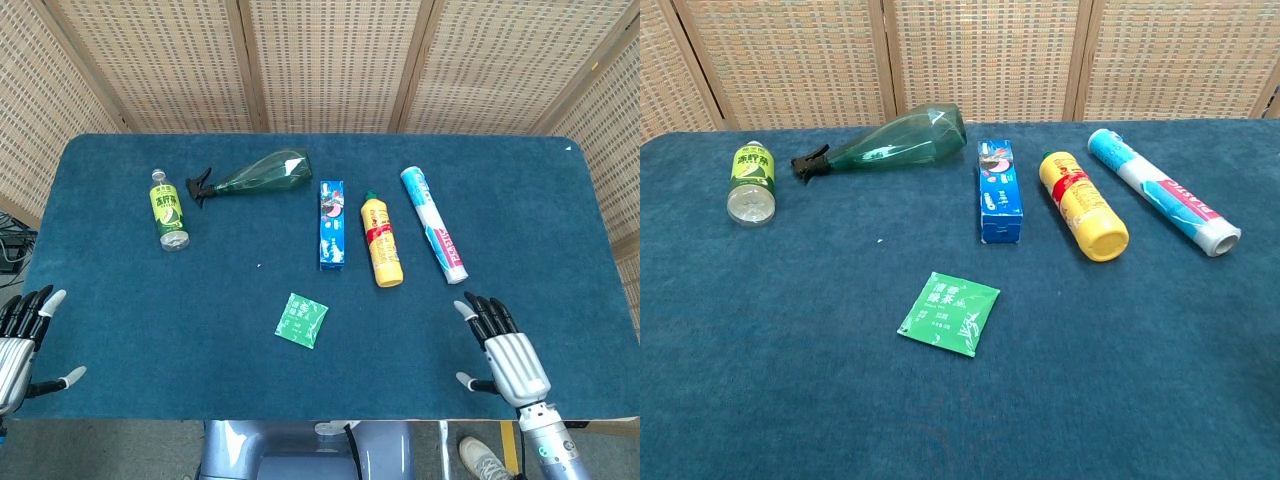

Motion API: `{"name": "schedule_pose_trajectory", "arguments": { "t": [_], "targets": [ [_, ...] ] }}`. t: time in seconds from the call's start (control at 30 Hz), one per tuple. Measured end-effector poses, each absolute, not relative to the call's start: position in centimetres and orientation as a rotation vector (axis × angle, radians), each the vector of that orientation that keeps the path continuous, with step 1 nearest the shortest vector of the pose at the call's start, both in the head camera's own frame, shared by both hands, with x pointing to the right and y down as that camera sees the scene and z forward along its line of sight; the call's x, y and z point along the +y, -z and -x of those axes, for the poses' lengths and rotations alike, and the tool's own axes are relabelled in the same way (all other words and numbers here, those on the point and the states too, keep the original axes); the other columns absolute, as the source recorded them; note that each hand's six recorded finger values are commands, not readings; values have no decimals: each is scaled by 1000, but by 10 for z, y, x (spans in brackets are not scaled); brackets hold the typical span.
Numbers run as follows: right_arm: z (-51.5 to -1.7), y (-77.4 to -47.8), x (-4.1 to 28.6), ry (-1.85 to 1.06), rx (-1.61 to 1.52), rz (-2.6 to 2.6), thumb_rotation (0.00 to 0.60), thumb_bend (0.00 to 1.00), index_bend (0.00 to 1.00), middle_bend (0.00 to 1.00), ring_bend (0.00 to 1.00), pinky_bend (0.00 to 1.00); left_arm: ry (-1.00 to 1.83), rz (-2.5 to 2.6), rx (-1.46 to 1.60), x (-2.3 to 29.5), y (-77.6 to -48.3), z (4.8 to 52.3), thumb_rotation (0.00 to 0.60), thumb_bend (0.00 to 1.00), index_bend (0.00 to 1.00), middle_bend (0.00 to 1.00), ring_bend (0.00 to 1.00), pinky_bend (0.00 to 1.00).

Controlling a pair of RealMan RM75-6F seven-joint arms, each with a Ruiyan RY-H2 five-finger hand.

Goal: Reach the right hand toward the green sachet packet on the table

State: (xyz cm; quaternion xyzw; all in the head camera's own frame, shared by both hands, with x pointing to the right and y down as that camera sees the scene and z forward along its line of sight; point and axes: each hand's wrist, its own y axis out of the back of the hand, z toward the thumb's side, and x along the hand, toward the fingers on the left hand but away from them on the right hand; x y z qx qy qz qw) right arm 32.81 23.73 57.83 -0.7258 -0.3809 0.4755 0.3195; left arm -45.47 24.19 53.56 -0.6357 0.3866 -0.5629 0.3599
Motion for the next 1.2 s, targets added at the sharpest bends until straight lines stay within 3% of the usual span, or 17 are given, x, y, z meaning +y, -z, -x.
{"name": "schedule_pose_trajectory", "arguments": {
  "t": [0.33, 0.4, 0.5, 0.57, 0.67, 0.77, 0.93, 1.03, 1.17, 1.2],
  "targets": [
    [-326, -577, 236, -1221, -1023, 1930, 600, 150, 0, 0, 0, 1, 1455, 1640, 994, 242, -536, 455, 514, 30, 0, 0, 0, 0],
    [-322, -577, 232, -1201, -1040, 1935, 600, 184, 0, 23, 8, 46, 1455, 1639, 997, 242, -536, 455, 514, 30, 0, 0, 0, 0],
    [-314, -579, 224, -1169, -1053, 1934, 600, 240, 0, 232, 195, 230, 1455, 1636, 1004, 241, -535, 456, 514, 30, 0, 0, 0, 0],
    [-307, -582, 219, -1156, -1036, 1932, 600, 280, 0, 461, 452, 396, 1454, 1633, 1009, 241, -534, 457, 514, 30, 0, 0, 0, 0],
    [-292, -587, 210, -1147, -983, 1924, 600, 315, 6, 681, 707, 586, 1451, 1630, 1022, 240, -533, 458, 514, 30, 0, 0, 0, 0],
    [-274, -594, 202, -1140, -921, 1900, 600, 340, 16, 797, 840, 702, 1450, 1627, 1031, 239, -532, 460, 514, 30, 0, 0, 0, 0],
    [-232, -615, 199, -1157, -776, 1904, 600, 394, 38, 832, 922, 809, 1451, 1627, 1045, 238, -531, 463, 514, 30, 0, 0, 0, 0],
    [-204, -631, 205, -1167, -683, 1945, 600, 532, 76, 839, 936, 827, 1448, 1629, 1056, 237, -530, 465, 514, 30, 0, 0, 0, 0],
    [-173, -647, 216, -1169, -619, 2036, 600, 908, 99, 841, 940, 834, 1446, 1629, 1067, 236, -529, 467, 514, 30, 0, 0, 0, 0],
    [-168, -651, 218, -1175, -608, 2056, 600, 950, 96, 841, 939, 835, 1446, 1629, 1069, 236, -529, 467, 514, 30, 0, 0, 0, 0]
  ]
}}
